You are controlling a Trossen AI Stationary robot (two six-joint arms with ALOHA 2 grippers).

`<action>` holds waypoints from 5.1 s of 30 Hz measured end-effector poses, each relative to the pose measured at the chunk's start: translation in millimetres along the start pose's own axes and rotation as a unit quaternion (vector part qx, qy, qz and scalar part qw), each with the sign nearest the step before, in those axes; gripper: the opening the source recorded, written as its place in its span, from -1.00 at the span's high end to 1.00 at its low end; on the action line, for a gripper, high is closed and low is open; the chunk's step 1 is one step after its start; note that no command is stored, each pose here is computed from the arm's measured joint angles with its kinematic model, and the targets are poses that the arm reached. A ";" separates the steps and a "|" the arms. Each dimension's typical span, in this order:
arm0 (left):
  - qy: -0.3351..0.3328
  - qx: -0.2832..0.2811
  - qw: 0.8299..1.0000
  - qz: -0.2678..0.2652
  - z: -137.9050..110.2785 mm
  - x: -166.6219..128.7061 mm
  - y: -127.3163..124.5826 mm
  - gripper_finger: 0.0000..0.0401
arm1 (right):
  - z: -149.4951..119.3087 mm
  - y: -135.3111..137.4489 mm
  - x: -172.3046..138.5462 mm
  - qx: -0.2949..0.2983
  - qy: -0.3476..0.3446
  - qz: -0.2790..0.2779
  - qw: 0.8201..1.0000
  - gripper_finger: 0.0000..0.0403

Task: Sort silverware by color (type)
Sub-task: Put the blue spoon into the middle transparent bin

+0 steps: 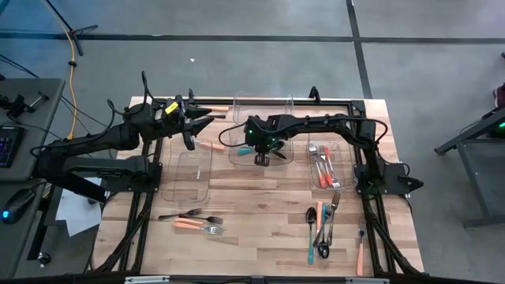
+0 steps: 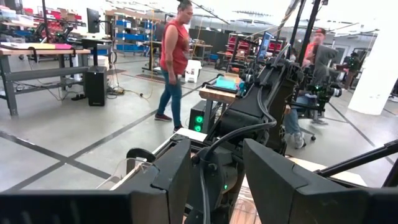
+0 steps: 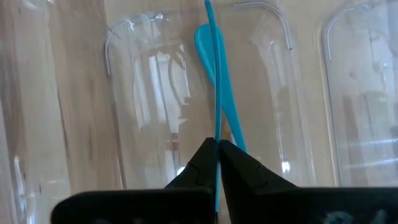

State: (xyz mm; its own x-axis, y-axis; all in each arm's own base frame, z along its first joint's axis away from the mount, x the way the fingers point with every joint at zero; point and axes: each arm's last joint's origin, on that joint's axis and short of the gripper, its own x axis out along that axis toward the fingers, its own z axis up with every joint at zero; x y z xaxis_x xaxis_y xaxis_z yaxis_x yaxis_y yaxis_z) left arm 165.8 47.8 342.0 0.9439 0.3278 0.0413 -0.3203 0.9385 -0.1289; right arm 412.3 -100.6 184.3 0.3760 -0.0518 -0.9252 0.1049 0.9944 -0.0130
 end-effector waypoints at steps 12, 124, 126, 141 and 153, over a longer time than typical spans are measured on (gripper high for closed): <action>0.000 0.000 1.000 0.000 0.0 0.0 0.0 0.32 | 0.0 0.1 0.0 -0.005 0.000 0.001 1.000 0.29; -0.050 -0.024 0.997 -0.050 -56.8 1.8 4.1 0.32 | -188.2 233.7 -72.4 0.617 0.218 0.146 0.742 0.18; -0.051 -0.024 0.997 -0.049 -56.6 1.8 4.2 0.32 | -188.0 233.6 -62.1 0.621 0.220 0.131 0.741 0.18; -0.052 -0.002 0.998 -0.046 -56.6 1.8 4.3 0.32 | -197.7 234.1 -30.6 0.631 0.229 0.051 0.740 0.25; -0.054 -0.002 0.998 -0.034 -56.5 1.8 5.4 0.32 | -197.0 228.7 -28.8 0.607 0.218 0.048 0.763 0.94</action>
State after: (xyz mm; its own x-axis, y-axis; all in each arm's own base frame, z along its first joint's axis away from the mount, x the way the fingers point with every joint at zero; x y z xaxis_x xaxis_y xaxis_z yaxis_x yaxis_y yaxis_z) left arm 170.4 47.3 285.5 0.9491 0.2736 0.1563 -0.2555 0.9585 -0.1263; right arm 244.1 146.4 133.2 0.1213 0.3133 -0.9419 0.9707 0.1609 0.1786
